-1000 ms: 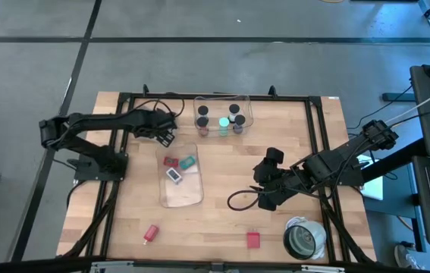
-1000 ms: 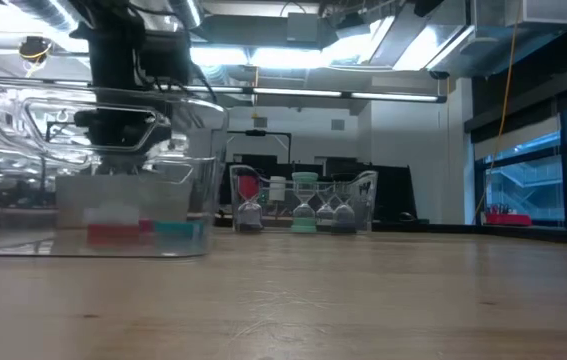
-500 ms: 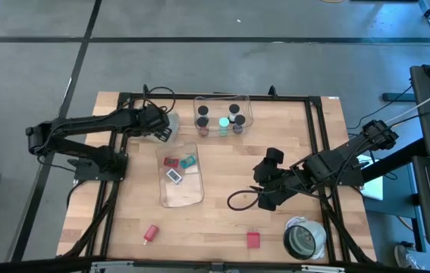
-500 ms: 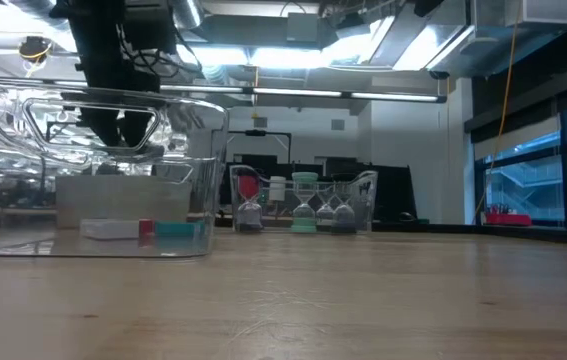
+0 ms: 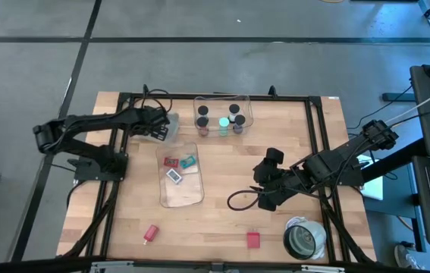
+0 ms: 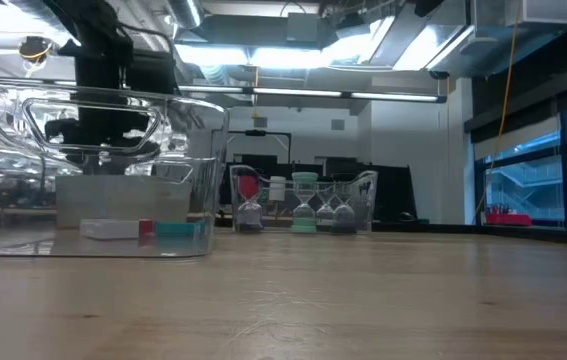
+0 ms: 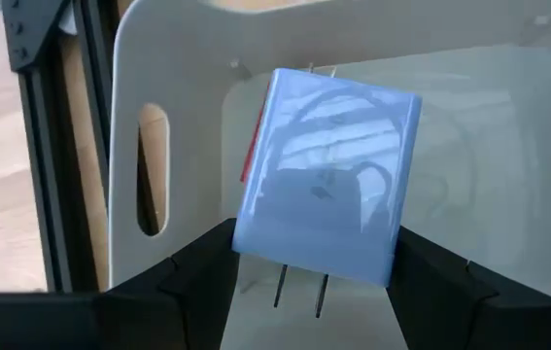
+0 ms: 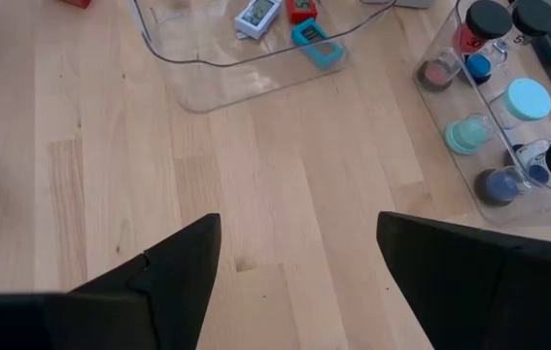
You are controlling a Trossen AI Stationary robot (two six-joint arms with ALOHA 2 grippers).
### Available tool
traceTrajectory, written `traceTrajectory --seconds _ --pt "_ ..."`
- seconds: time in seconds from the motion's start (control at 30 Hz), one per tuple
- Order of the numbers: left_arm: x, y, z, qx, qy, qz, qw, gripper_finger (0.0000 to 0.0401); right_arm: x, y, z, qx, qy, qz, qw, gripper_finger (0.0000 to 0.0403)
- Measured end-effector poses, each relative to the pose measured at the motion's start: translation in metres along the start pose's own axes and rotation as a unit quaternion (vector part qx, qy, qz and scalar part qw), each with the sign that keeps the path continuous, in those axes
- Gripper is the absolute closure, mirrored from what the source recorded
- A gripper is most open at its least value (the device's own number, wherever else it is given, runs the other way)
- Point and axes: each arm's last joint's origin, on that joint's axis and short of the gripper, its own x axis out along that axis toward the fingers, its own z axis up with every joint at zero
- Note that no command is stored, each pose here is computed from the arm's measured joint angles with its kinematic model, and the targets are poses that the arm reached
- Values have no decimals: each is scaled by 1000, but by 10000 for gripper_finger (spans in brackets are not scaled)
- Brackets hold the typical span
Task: Pick & Place Office items
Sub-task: Put the blue charger adapter into the gray bin, then put the left red charger adapter into the gray bin
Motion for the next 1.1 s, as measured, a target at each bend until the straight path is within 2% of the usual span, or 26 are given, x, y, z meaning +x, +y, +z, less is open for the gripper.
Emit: traceTrajectory --seconds 0.4,0.87,1.1 --pt "11 3 3 -3 7 -3 1000 172 0 0 0 1 0 0 1000 124" --pt "11 2 3 -3 12 -17 1000 114 0 0 0 1 0 0 1000 124" --pt "-19 3 26 36 5 -24 999 117 0 0 0 1 0 0 1000 124"
